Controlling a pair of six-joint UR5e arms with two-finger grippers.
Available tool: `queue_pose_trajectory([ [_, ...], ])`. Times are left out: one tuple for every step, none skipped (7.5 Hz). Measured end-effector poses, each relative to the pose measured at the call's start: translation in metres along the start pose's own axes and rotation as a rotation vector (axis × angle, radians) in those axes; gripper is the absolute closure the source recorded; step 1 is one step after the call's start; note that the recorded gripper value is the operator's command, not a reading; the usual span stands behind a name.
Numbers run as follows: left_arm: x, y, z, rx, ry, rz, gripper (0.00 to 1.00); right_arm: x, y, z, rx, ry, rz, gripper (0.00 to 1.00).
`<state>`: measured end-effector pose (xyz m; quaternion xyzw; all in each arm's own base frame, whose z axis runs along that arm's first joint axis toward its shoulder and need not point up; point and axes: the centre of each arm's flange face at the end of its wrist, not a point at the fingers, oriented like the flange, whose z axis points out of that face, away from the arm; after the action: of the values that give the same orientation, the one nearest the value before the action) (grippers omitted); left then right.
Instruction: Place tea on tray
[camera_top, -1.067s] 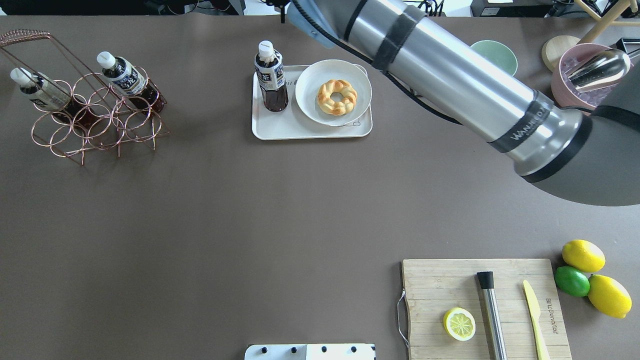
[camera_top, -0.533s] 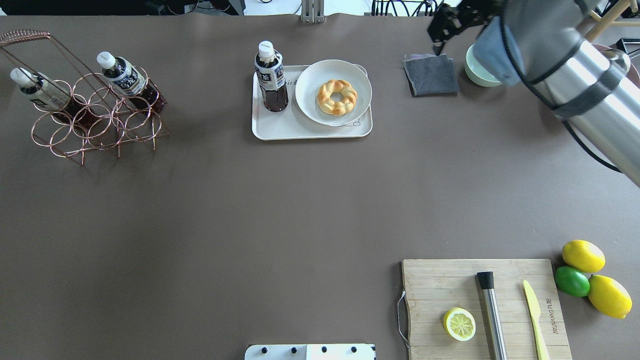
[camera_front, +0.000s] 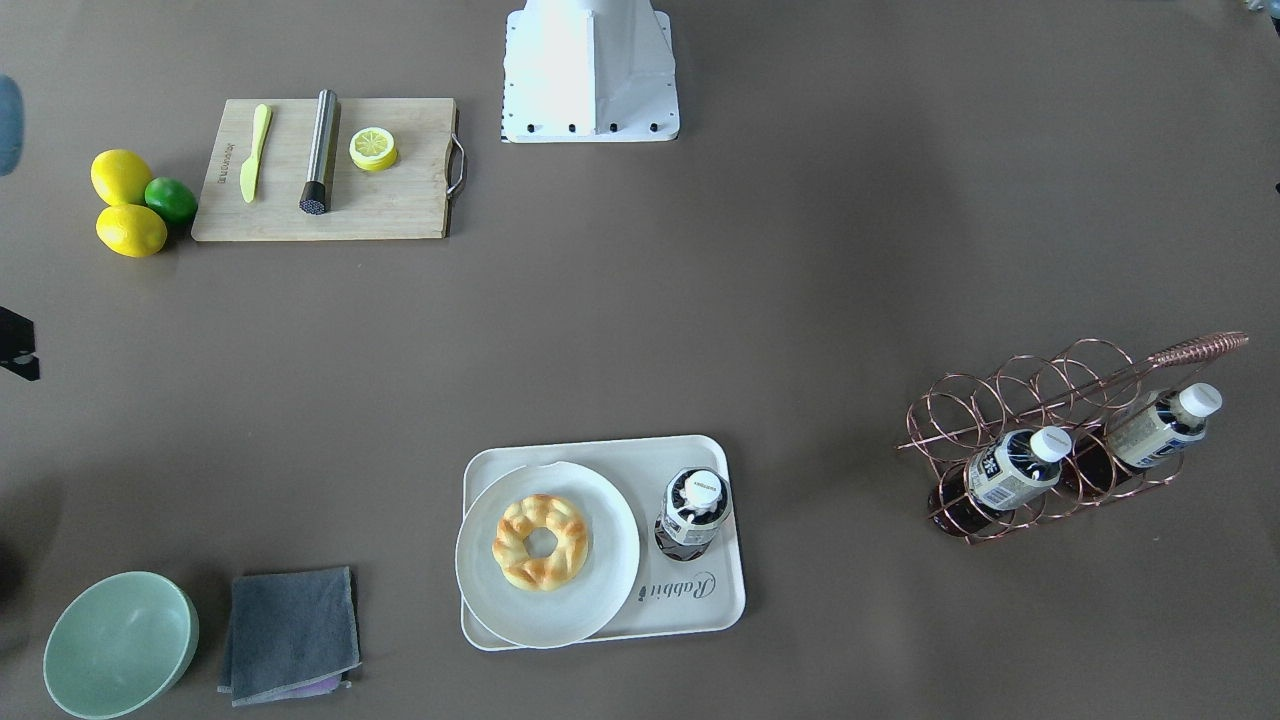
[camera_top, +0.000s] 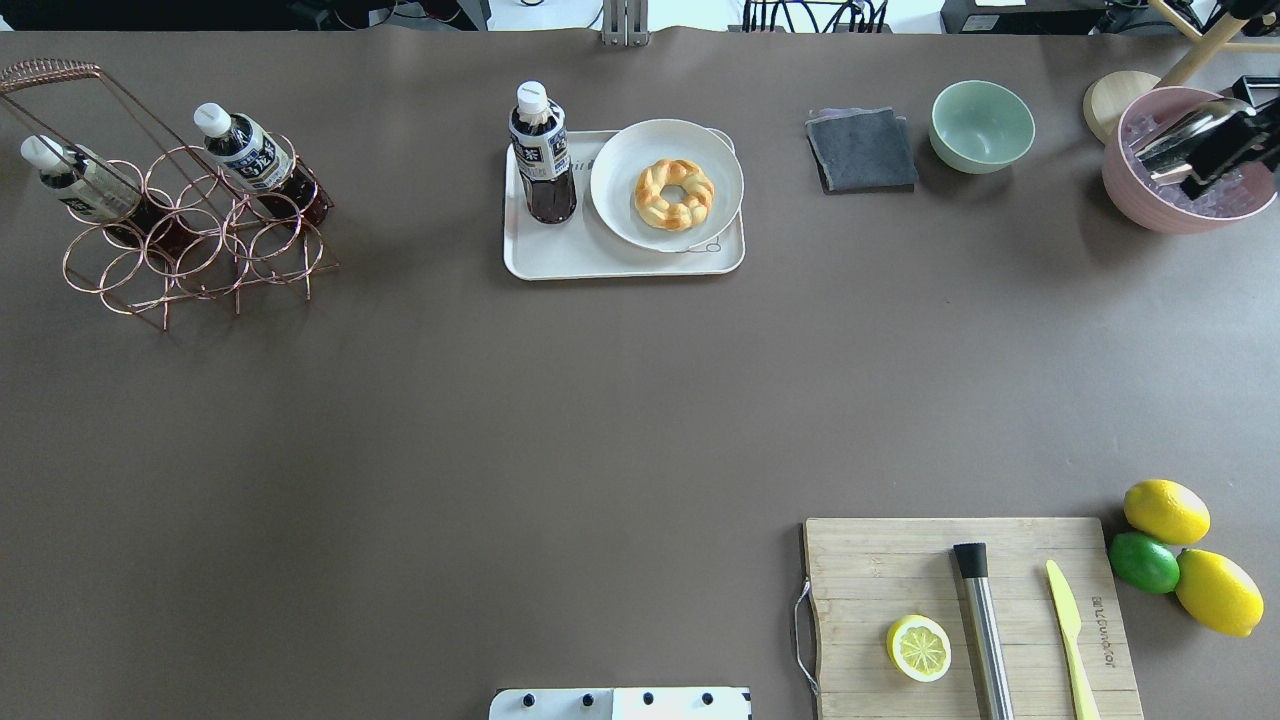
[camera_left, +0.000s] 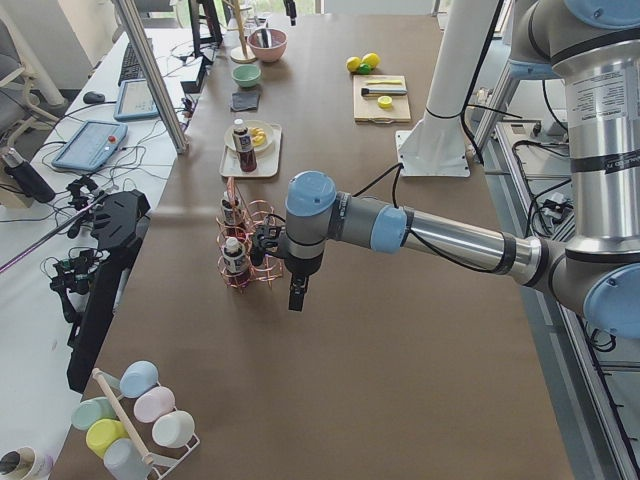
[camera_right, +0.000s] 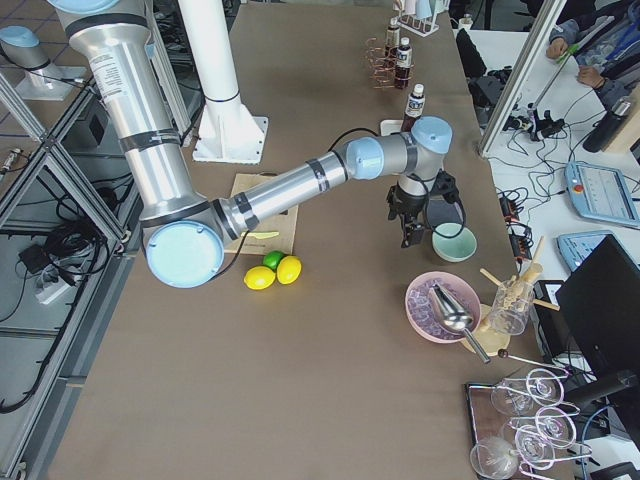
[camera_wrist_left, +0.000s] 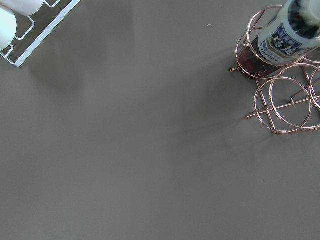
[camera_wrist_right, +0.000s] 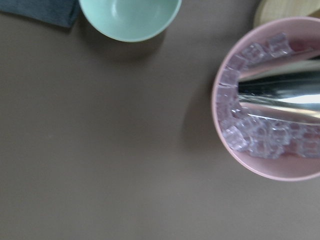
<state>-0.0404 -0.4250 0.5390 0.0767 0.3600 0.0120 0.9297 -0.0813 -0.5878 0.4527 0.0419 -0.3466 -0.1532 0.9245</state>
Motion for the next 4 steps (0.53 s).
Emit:
queue_pose_trajectory([
  [-0.001, -0.001, -0.001, 0.0, -0.005, 0.005, 0.03, 0.054, 0.035, -0.003, 0.0, 0.011, 0.017, 0.01],
  [-0.001, -0.001, -0.001, -0.001, -0.008, 0.007, 0.03, 0.096, 0.065, -0.004, -0.003, 0.023, 0.047, 0.0],
  [-0.001, 0.0, -0.001, -0.002, -0.008, 0.007, 0.03, 0.133, 0.092, -0.002, -0.013, 0.026, 0.051, 0.0],
  [-0.001, 0.0, -0.001, -0.003, -0.007, 0.008, 0.03, 0.162, 0.118, 0.006, -0.028, 0.017, 0.045, 0.01],
])
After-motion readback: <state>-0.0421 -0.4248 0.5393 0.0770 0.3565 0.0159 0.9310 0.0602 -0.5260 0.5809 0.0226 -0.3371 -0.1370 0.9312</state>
